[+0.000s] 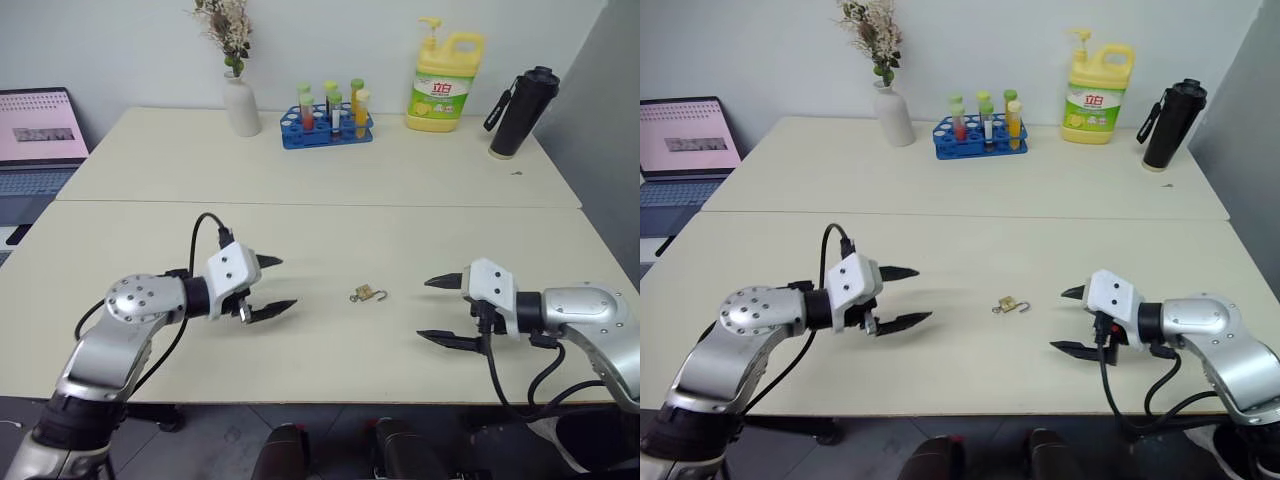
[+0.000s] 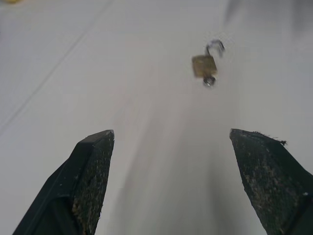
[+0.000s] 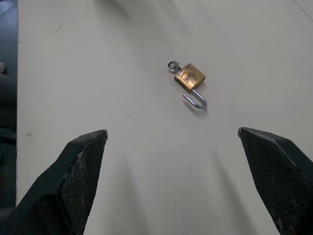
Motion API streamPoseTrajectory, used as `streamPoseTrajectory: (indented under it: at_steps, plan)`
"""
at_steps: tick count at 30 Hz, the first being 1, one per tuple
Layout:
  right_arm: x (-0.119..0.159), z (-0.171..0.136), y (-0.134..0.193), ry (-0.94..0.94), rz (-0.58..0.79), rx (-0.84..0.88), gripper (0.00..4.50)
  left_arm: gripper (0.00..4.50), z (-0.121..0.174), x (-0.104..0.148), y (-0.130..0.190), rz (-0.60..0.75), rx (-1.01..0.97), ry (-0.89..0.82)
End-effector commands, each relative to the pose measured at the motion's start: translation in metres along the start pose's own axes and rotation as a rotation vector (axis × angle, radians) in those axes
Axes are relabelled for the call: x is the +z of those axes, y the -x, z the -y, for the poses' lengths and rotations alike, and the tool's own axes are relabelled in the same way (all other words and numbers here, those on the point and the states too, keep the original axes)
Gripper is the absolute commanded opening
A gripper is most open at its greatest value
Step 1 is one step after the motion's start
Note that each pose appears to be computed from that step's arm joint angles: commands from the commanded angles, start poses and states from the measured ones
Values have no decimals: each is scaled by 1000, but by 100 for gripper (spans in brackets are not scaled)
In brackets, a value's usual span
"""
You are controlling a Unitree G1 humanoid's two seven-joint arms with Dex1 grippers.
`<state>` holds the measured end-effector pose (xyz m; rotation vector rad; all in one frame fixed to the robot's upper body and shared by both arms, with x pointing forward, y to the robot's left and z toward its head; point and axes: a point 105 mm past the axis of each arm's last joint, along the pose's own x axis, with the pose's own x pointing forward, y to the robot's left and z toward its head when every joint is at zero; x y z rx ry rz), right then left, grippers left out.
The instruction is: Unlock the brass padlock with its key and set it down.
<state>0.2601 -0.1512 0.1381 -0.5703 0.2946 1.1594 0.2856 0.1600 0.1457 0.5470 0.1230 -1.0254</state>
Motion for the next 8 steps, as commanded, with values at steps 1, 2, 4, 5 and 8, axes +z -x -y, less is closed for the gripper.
streamPoseTrajectory:
  at_steps: [1,2,4,5,8]
  plan:
    - [10,4,9,47,27,19,450,396,6,20,4,63,-1,-36]
    - [10,4,10,49,24,25,450,396,8,19,5,60,-7,-34]
    - [9,6,11,46,24,25,450,396,11,21,5,76,-10,-6]
    - [8,7,12,43,20,26,450,396,11,21,4,74,-14,-11]
    - [6,7,10,40,13,35,450,396,15,24,1,73,-60,-2]
